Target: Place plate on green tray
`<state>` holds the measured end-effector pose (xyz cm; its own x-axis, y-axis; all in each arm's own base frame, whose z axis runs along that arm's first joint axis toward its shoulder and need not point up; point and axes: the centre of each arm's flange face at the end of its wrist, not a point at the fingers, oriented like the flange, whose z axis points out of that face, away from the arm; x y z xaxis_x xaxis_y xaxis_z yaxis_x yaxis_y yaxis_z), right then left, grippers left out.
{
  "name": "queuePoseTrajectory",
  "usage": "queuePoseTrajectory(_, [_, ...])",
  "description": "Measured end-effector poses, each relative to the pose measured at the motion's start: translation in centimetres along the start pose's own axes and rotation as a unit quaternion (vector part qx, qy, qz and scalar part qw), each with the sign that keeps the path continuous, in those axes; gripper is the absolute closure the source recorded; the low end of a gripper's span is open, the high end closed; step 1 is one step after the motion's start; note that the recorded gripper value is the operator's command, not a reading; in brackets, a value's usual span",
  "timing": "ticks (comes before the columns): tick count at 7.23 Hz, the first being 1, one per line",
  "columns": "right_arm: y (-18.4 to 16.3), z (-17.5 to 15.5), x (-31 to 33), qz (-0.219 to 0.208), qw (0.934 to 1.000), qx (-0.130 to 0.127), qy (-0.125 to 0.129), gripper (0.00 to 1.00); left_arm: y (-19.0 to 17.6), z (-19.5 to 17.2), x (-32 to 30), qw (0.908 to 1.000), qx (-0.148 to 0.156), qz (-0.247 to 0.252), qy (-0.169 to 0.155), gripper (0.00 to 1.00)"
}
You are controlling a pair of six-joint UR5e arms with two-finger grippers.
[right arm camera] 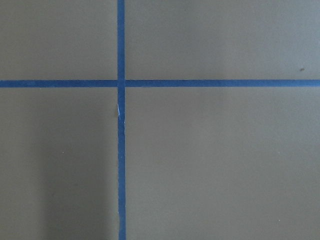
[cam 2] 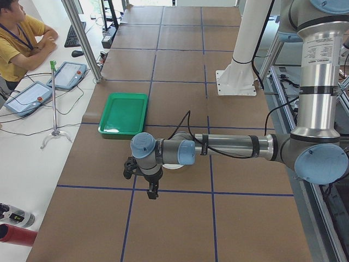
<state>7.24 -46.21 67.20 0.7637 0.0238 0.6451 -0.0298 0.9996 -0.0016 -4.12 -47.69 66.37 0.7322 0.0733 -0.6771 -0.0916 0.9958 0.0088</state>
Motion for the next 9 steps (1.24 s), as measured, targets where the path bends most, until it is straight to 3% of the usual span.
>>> queuePoseTrajectory(3, [0.0,0.0,0.0,0.000,1.0000,0.000,0.000,0.00,0.2,-0.2,-0.3,0.9999,-0.008,-0.010,0.001,0.00])
queuePoseTrajectory(5, [0.0,0.0,0.0,0.000,1.0000,0.000,0.000,0.00,0.1,-0.3,-0.3,0.9992,-0.029,-0.027,0.001,0.00])
queuePoseTrajectory(6, [0.0,0.0,0.0,0.000,1.0000,0.000,0.000,0.00,0.5,-0.5,-0.8,0.9978,-0.044,-0.049,0.001,0.00])
queuePoseTrajectory(9, [0.0,0.0,0.0,0.000,1.0000,0.000,0.000,0.00,2.4,-3.8,-3.7,0.9924,-0.034,-0.117,-0.015,0.00])
